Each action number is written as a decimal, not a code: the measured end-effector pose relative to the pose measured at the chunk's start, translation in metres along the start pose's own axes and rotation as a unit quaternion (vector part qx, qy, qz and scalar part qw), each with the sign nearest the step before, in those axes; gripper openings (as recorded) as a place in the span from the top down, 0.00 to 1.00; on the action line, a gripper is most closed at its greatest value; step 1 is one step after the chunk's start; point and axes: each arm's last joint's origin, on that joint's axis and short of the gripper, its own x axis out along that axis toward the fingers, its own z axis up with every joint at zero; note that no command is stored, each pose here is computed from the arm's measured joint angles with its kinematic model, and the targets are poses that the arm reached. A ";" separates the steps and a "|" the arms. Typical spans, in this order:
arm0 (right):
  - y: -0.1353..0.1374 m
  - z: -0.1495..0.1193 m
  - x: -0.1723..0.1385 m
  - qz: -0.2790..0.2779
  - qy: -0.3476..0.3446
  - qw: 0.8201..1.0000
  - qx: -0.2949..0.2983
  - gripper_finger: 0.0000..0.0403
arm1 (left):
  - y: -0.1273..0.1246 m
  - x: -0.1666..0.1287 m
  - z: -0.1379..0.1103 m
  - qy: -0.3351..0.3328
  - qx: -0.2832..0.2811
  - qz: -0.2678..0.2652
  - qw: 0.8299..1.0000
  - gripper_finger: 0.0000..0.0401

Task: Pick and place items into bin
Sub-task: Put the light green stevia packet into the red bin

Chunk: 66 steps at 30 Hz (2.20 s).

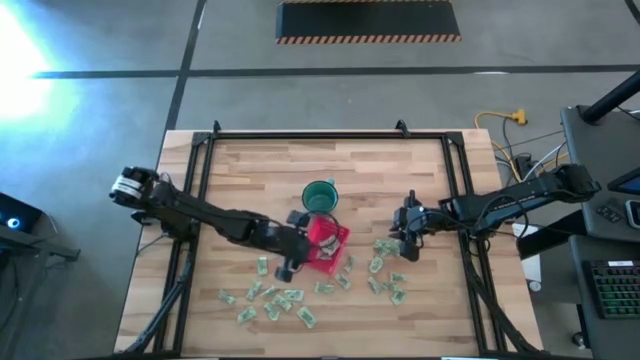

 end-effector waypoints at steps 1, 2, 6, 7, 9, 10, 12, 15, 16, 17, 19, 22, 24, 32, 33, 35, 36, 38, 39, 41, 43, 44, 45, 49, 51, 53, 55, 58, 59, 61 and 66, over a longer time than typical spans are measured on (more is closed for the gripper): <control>-0.001 -0.002 0.001 -0.001 0.004 1.000 0.000 0.82 | -0.003 -0.004 -0.001 0.008 0.000 -0.004 1.000 0.60; -0.001 -0.003 0.001 -0.002 0.005 1.000 0.000 0.82 | -0.005 -0.007 -0.001 0.010 0.002 -0.006 1.000 0.60; -0.003 -0.007 0.004 -0.003 0.007 1.000 0.001 0.82 | -0.013 -0.021 -0.001 0.004 0.012 -0.016 1.000 0.60; -0.003 -0.008 0.004 -0.002 0.005 1.000 0.001 0.82 | -0.014 -0.024 0.001 -0.005 0.013 -0.017 1.000 0.60; -0.004 -0.010 0.006 -0.001 0.003 1.000 0.005 0.82 | -0.018 -0.030 0.001 -0.012 0.012 -0.022 1.000 0.60; -0.004 -0.011 0.007 -0.001 0.002 1.000 0.009 0.82 | -0.019 -0.032 0.001 -0.011 0.008 -0.023 1.000 0.60; -0.006 -0.016 0.008 -0.002 0.009 1.000 0.021 0.82 | -0.023 -0.034 0.001 -0.013 0.006 -0.026 1.000 0.60; -0.008 -0.022 0.011 -0.003 0.016 0.999 0.034 0.82 | -0.025 -0.036 -0.001 -0.004 0.003 -0.027 1.000 0.60; -0.008 -0.024 0.011 -0.002 0.019 0.999 0.035 0.82 | -0.026 -0.036 -0.001 -0.003 0.005 -0.027 1.000 0.60; -0.008 -0.024 0.012 0.001 0.015 0.999 0.036 0.82 | -0.026 -0.036 -0.002 0.001 0.006 -0.027 1.000 0.60; -0.008 -0.026 0.014 0.016 0.003 0.999 0.035 0.82 | -0.027 -0.036 -0.002 0.001 0.006 -0.026 1.000 0.60; -0.006 -0.027 0.017 0.061 -0.021 0.998 0.022 0.82 | -0.027 -0.036 -0.003 0.005 0.006 -0.024 1.000 0.60; -0.006 -0.030 0.018 0.080 -0.023 0.996 0.016 0.82 | -0.027 -0.035 -0.003 0.006 0.007 -0.024 1.000 0.60; -0.013 -0.047 0.024 0.078 -0.015 0.996 0.033 0.82 | -0.027 -0.035 -0.004 0.010 0.007 -0.024 1.000 0.60; -0.013 -0.047 0.024 0.080 -0.021 0.996 0.033 0.82 | -0.027 -0.035 -0.004 0.010 0.007 -0.024 1.000 0.60; -0.012 -0.046 0.024 0.086 -0.032 0.995 0.028 0.81 | -0.027 -0.035 -0.004 0.010 0.007 -0.024 1.000 0.60; -0.012 -0.046 0.024 0.087 -0.035 0.995 0.027 0.80 | -0.027 -0.035 -0.004 0.010 0.007 -0.024 1.000 0.60; -0.012 -0.045 0.024 0.089 -0.040 0.995 0.025 0.78 | -0.027 -0.035 -0.004 0.011 0.007 -0.024 1.000 0.60; -0.012 -0.045 0.024 0.089 -0.040 0.995 0.025 0.76 | -0.027 -0.035 -0.004 0.011 0.007 -0.024 1.000 0.60; -0.012 -0.045 0.024 0.090 -0.040 0.995 0.024 0.74 | -0.027 -0.035 -0.004 0.011 0.007 -0.024 1.000 0.60; -0.012 -0.045 0.024 0.090 -0.040 0.995 0.026 0.71 | -0.027 -0.035 -0.004 0.012 0.007 -0.024 1.000 0.60; -0.012 -0.045 0.024 0.089 -0.040 0.995 0.026 0.70 | -0.027 -0.035 -0.004 0.012 0.007 -0.024 1.000 0.60; -0.012 -0.046 0.024 0.089 -0.039 0.995 0.027 0.69 | -0.027 -0.035 -0.005 0.012 0.007 -0.024 1.000 0.60; -0.012 -0.046 0.024 0.089 -0.039 0.995 0.028 0.66 | -0.027 -0.035 -0.006 0.014 0.007 -0.024 1.000 0.60; -0.012 -0.046 0.024 0.089 -0.039 0.995 0.028 0.65 | -0.027 -0.034 -0.007 0.015 0.008 -0.024 1.000 0.60; -0.012 -0.046 0.024 0.088 -0.038 0.995 0.027 0.64 | -0.027 -0.033 -0.008 0.019 0.008 -0.025 0.999 0.60; -0.012 -0.046 0.024 0.088 -0.038 0.995 0.027 0.63 | -0.028 -0.033 -0.010 0.021 0.009 -0.025 0.999 0.60; -0.013 -0.046 0.024 0.087 -0.038 0.995 0.024 0.62 | -0.028 -0.033 -0.010 0.022 0.009 -0.025 0.999 0.60; -0.012 -0.046 0.024 0.087 -0.037 0.995 0.024 0.61 | -0.028 -0.033 -0.010 0.021 0.009 -0.025 0.999 0.60; -0.012 -0.044 0.024 0.088 -0.039 0.995 0.022 0.61 | -0.028 -0.033 -0.010 0.022 0.009 -0.025 0.999 0.60; -0.009 -0.038 0.021 0.089 -0.037 0.995 0.002 0.60 | -0.027 -0.033 -0.011 0.022 0.009 -0.025 0.999 0.60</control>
